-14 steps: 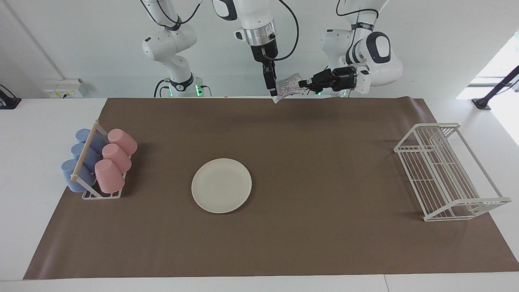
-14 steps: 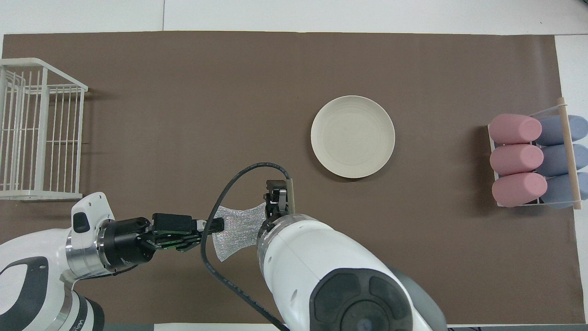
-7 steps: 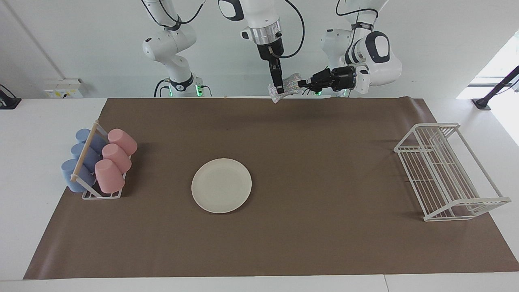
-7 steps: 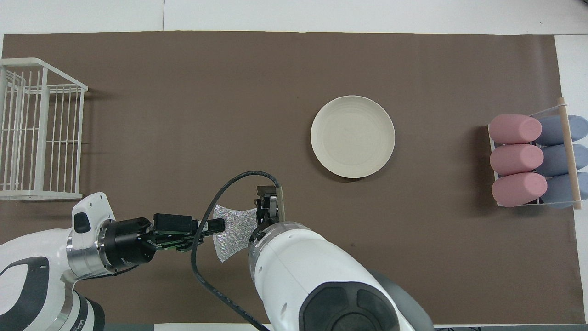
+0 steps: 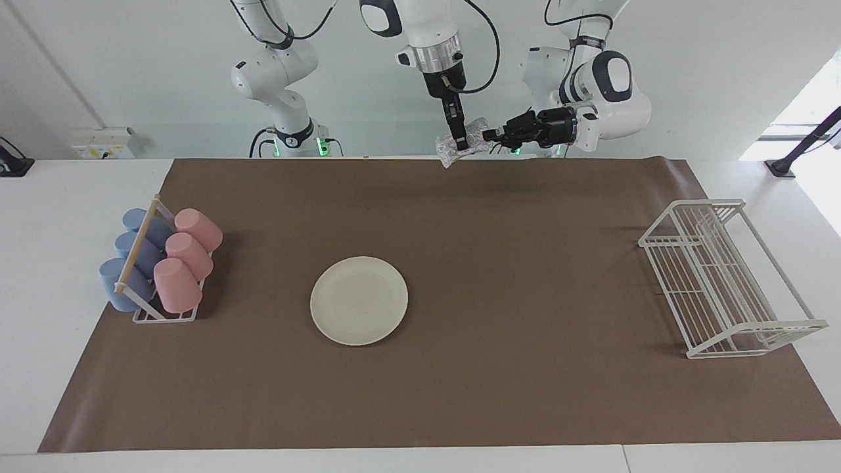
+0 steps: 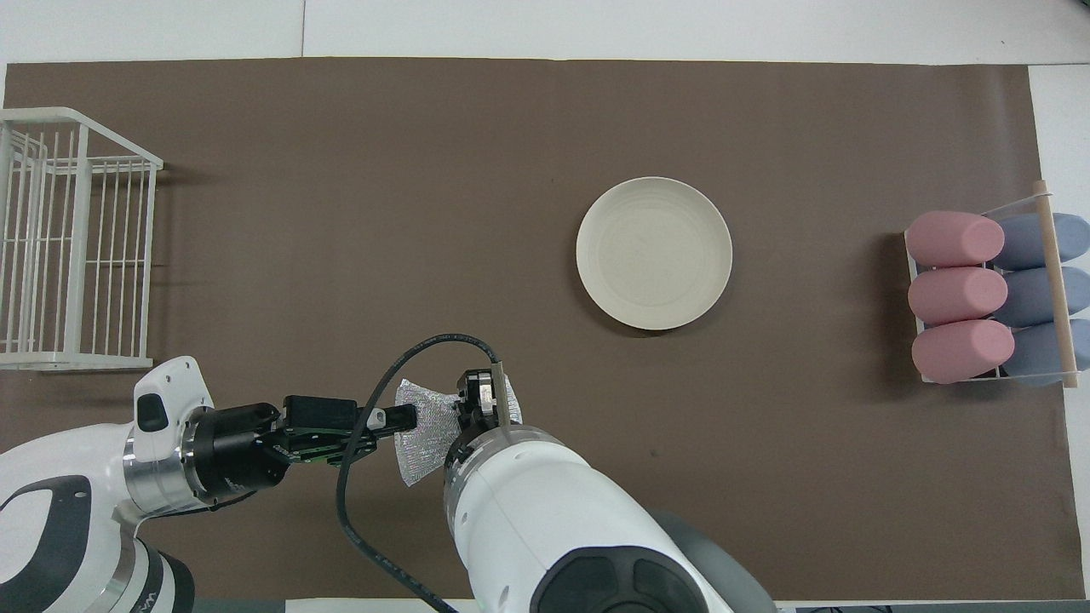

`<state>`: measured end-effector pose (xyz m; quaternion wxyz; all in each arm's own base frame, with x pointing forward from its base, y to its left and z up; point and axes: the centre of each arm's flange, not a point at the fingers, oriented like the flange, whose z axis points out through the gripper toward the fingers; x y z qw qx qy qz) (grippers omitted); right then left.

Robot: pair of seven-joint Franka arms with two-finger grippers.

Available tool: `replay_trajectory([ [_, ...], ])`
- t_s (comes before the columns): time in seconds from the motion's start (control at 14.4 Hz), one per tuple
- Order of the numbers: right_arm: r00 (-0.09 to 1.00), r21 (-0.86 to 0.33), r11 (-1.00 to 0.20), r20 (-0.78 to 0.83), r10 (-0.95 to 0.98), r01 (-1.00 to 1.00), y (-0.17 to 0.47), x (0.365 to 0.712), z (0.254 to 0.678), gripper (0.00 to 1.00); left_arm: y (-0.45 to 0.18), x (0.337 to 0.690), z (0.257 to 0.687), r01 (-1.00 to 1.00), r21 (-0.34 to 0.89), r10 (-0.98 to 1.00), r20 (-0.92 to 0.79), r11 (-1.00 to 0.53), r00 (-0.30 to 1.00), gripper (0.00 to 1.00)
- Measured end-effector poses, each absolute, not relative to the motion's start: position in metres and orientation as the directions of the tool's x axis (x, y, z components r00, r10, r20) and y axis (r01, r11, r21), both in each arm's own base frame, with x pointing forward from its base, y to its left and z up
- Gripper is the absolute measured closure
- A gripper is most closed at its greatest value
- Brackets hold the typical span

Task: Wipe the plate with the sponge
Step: 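Move the scrubber onto the white plate with the right gripper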

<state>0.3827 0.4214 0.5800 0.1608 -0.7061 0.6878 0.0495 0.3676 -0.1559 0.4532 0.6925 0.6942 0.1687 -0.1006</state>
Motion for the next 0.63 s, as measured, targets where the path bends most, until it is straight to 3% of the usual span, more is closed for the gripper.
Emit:
replay_trajectory([
  [0.21, 0.084, -0.175, -0.033, -0.290, -0.953, -0.984, 0.4210, 0.3844, 0.5804, 0.85, -0.1565, 0.3672, 0.4528, 0.374, 0.927, 0.093, -0.374, 0.015, 0.923, 0.97],
  [0.28, 0.098, -0.180, -0.046, -0.289, -0.952, -0.983, 0.4210, 0.3849, 0.5803, 0.89, -0.1566, 0.3671, 0.4527, 0.375, 0.927, 0.093, -0.374, 0.015, 0.923, 0.97],
  [0.49, 0.120, -0.186, -0.068, -0.284, -0.951, -0.980, 0.4211, 0.3852, 0.5798, 0.89, -0.1569, 0.3667, 0.4525, 0.373, 0.928, 0.091, -0.373, 0.010, 0.924, 0.97],
  [0.56, 0.124, -0.187, -0.073, -0.282, -0.951, -0.980, 0.4210, 0.3851, 0.5791, 0.89, -0.1574, 0.3660, 0.4524, 0.372, 0.928, 0.088, -0.370, -0.003, 0.925, 0.93],
  [0.63, 0.131, -0.187, -0.080, -0.280, -0.951, -0.979, 0.4209, 0.3851, 0.5784, 0.90, -0.1583, 0.3651, 0.4526, 0.383, 0.924, 0.082, -0.380, -0.022, 0.921, 0.79],
])
